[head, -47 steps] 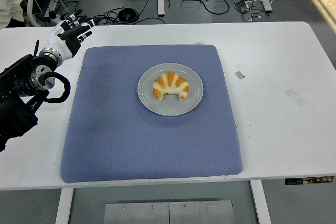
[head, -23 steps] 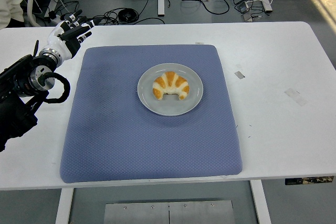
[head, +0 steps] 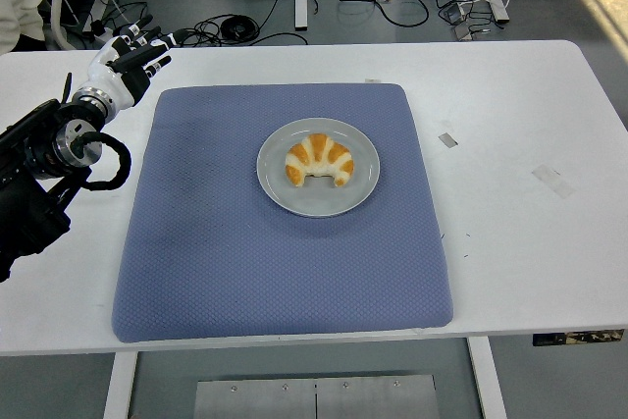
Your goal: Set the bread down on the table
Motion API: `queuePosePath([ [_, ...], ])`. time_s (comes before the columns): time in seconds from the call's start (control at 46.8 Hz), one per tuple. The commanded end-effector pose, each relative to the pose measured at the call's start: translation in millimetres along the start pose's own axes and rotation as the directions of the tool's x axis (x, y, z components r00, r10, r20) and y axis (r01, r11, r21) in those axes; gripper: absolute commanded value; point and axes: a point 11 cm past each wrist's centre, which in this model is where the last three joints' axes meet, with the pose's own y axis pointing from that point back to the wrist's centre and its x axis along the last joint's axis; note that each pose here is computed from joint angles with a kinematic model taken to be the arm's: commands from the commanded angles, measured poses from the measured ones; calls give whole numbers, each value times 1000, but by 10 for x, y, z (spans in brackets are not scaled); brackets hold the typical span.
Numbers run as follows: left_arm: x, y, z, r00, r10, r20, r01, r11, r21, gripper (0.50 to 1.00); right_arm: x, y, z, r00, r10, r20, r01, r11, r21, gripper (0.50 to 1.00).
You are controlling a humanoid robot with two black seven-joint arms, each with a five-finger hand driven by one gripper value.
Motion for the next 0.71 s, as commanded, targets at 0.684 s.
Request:
queuePosePath([
  [0.684,-19,-4,6,1000,-5,7,5,1000,-1,980,0,0,1,1000,0,0,0,1000,0,1000],
])
